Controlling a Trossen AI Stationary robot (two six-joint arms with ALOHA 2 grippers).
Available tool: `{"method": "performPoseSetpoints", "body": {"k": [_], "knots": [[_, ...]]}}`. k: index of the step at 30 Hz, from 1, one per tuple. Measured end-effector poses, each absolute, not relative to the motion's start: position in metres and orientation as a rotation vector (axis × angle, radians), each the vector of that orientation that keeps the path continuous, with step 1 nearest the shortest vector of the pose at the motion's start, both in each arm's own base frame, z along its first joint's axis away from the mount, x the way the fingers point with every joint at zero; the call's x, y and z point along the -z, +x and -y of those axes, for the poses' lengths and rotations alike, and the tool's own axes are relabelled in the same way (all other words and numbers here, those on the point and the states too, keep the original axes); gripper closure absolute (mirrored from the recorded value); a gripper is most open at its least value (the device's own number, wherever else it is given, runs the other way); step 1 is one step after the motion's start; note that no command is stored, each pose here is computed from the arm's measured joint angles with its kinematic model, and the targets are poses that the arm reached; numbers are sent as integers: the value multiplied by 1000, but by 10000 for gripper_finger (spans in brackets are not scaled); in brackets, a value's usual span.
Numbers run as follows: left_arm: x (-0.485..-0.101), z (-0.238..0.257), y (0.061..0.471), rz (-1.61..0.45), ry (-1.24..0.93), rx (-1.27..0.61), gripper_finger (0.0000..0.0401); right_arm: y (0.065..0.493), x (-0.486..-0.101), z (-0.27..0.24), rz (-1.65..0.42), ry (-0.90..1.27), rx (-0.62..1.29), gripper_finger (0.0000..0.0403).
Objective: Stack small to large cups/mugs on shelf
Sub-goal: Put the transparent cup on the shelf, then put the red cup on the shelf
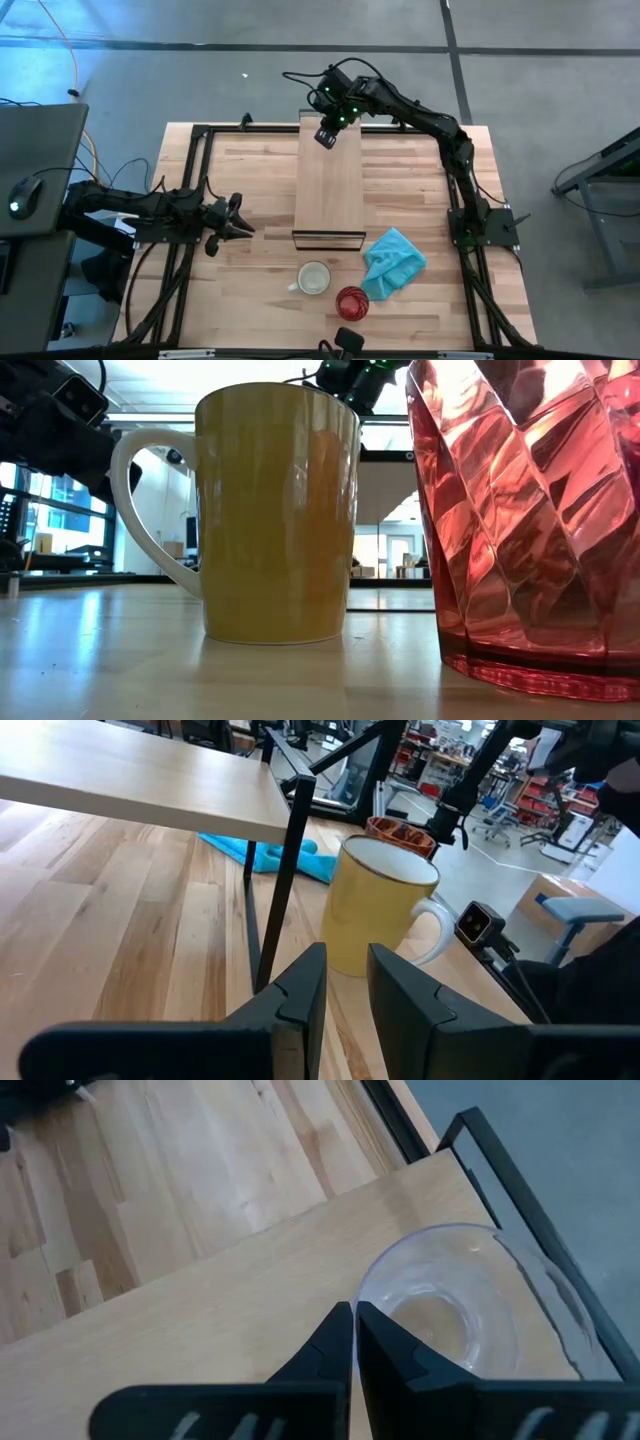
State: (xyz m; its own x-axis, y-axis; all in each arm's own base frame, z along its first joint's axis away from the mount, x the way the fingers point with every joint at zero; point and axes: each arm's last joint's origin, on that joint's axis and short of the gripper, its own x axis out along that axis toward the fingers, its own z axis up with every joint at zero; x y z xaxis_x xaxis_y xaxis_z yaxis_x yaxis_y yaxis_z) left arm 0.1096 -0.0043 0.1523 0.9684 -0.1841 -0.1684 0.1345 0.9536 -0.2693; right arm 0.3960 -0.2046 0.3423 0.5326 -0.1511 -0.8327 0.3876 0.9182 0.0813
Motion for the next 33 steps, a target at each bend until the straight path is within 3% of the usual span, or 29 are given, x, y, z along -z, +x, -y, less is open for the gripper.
{"method": "performPoseSetpoints", "body": {"k": [26,33], "knots": [[-152,4,110,-192,-257,163,334,391,-347,202,-993,315,324,401],[-152,4,110,-193,-257,163,334,392,-346,201,-989,327,320,355]]}}
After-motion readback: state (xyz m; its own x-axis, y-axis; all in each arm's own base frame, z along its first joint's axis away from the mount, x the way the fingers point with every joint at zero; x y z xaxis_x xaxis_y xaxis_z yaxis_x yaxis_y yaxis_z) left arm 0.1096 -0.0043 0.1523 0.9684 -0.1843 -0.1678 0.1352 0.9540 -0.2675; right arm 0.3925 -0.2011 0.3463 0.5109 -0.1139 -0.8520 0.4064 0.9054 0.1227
